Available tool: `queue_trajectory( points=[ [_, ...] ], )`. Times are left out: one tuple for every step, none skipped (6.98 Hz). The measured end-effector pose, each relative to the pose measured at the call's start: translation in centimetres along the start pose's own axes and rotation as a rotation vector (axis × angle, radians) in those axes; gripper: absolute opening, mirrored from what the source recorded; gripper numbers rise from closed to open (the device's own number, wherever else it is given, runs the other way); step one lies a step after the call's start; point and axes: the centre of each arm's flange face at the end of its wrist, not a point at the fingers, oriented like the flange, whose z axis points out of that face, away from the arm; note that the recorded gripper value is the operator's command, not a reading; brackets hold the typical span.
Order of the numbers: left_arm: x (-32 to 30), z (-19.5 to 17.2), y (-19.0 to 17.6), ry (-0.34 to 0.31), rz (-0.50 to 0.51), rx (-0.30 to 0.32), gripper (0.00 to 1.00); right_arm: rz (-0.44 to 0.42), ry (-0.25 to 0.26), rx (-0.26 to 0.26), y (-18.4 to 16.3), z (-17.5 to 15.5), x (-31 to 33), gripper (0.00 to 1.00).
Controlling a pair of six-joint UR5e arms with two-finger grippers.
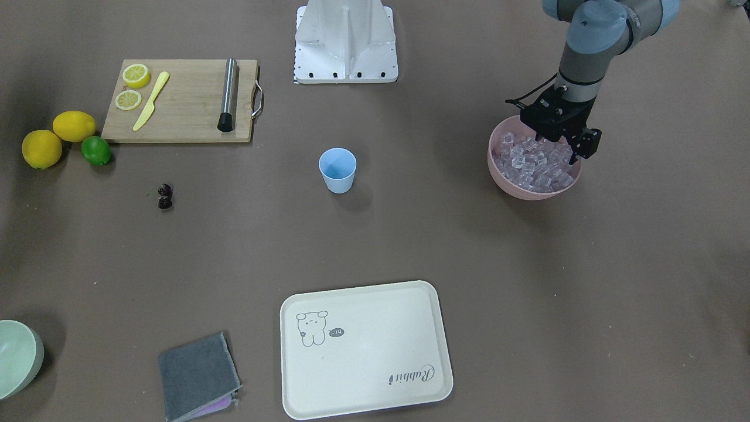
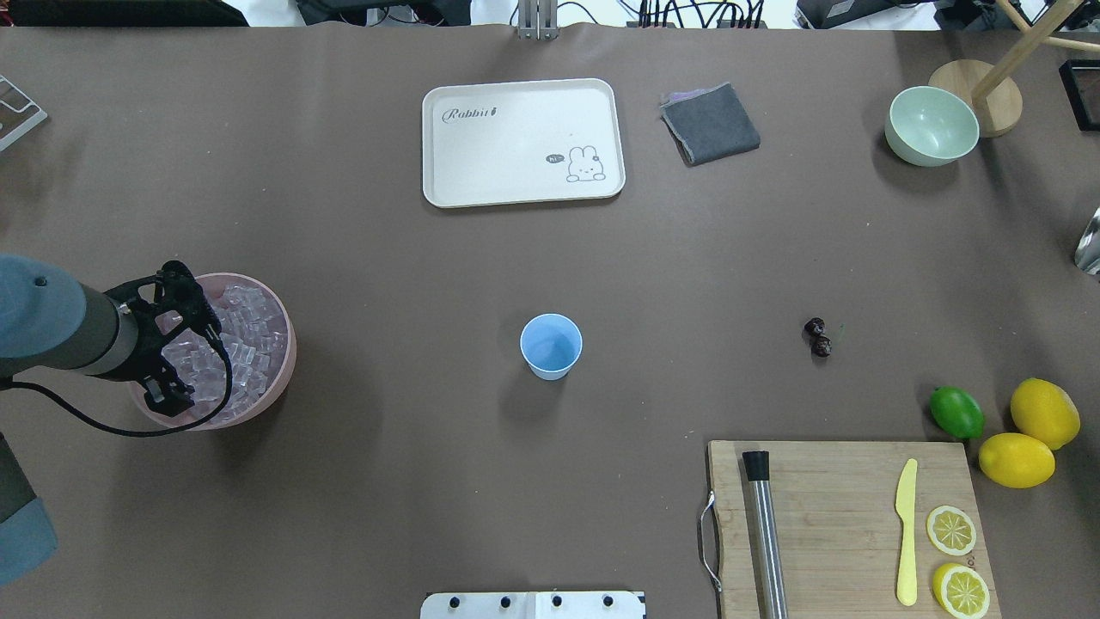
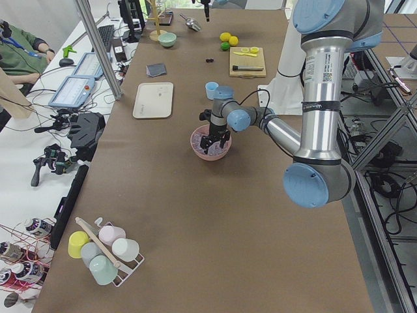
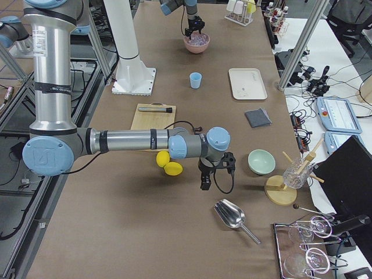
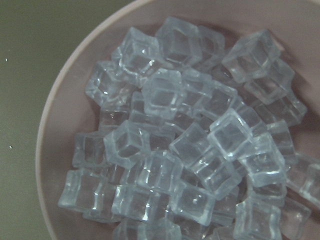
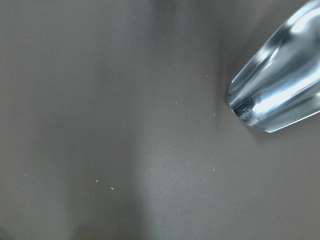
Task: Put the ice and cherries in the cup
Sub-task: 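Lower the left gripper into the ice and grasp an ice cube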
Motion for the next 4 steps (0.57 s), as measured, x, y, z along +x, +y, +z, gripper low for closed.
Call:
queue_trajectory(
  points=[
    [-0.1,0.24,-0.04,-0.002,0.004,-0.004,0.97,0.0,0.0,0.0,0.0,0.0,0.0,1.0],
    [-0.19,0.42,-0.23,-0.003,0.005,-0.004,0.97,0.0,0.0,0.0,0.0,0.01,0.01,1.0],
    [-0.25,0.63,-0.35,-0.003,0.005,-0.006,0.97,0.0,0.001,0.0,0.0,0.02,0.02,1.0],
    [-0.33,0.97,-0.38,-0.005,0.004,-0.011,0.97,0.0,0.0,0.0,0.0,0.02,0.02,1.0]
  ],
)
